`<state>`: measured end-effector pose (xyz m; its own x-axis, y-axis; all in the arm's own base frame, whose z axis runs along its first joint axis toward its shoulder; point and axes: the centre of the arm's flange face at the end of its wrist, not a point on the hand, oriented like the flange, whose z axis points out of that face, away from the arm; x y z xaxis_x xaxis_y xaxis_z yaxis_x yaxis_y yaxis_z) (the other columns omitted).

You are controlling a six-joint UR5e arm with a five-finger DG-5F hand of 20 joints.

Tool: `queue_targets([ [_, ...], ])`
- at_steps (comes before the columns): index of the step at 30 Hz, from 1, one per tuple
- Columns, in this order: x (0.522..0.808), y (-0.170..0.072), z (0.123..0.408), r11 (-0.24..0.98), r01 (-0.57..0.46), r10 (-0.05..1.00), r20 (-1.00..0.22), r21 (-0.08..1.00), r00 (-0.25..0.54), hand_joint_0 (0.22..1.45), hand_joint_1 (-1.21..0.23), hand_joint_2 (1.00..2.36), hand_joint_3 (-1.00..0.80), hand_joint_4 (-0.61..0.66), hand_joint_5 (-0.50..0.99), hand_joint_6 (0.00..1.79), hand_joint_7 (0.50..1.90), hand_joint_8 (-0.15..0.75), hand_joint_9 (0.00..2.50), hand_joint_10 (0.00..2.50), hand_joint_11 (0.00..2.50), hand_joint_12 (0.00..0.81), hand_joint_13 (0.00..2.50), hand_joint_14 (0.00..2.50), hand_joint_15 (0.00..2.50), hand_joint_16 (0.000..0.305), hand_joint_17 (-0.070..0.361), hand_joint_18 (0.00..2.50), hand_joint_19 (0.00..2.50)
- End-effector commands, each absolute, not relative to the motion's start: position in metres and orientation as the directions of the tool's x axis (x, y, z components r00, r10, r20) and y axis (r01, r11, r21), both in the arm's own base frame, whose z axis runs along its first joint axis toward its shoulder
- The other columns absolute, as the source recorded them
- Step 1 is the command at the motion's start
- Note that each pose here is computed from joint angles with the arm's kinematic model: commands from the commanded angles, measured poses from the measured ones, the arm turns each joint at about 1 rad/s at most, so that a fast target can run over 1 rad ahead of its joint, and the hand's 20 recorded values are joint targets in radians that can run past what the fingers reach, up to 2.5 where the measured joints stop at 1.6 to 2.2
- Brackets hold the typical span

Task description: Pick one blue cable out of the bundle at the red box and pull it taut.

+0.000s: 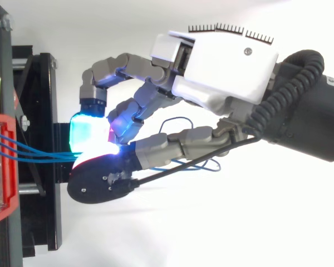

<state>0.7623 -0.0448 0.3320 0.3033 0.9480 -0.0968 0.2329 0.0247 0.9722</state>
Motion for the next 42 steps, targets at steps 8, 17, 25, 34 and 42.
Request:
queue_targets([
  [8, 0.7621, -0.0444, 0.3319, 0.025, 0.234, 0.948, -0.098, 0.972, 0.303, 0.57, -0.77, 1.02, -0.26, 0.18, -0.12, 0.85, 1.51, 0.220, 1.16, 0.02, 1.01, 0.420, 0.72, 0.01, 0.30, 0.061, 0.138, 0.61, 0.32],
  [17, 0.7619, -0.0445, 0.3312, 0.025, 0.236, 0.948, -0.098, 0.971, 0.303, 0.63, -0.85, 1.02, -0.28, 0.28, -0.12, 0.86, 1.52, 0.247, 1.19, 0.02, 1.12, 0.420, 0.76, 0.01, 0.32, 0.058, 0.131, 0.67, 0.28],
  [25, 0.7618, -0.0446, 0.3331, 0.025, 0.233, 0.948, -0.097, 0.972, 0.304, 0.68, -0.89, 1.02, -0.26, 0.22, -0.15, 0.90, 1.49, 0.296, 1.11, 0.02, 1.17, 0.426, 0.76, 0.01, 0.31, 0.059, 0.132, 0.69, 0.26],
  [34, 0.7621, -0.0444, 0.3319, 0.025, 0.234, 0.948, -0.098, 0.972, 0.303, 0.59, -0.78, 1.01, -0.32, 0.26, -0.14, 0.87, 1.47, 0.267, 1.12, 0.02, 0.98, 0.422, 0.71, 0.01, 0.30, 0.061, 0.137, 0.61, 0.32],
  [42, 0.7622, -0.0433, 0.3313, 0.025, 0.234, 0.949, -0.098, 0.972, 0.301, 0.60, -0.79, 1.02, -0.23, 0.27, -0.13, 0.86, 1.52, 0.272, 1.14, 0.02, 1.06, 0.423, 0.71, 0.01, 0.30, 0.060, 0.136, 0.61, 0.31],
])
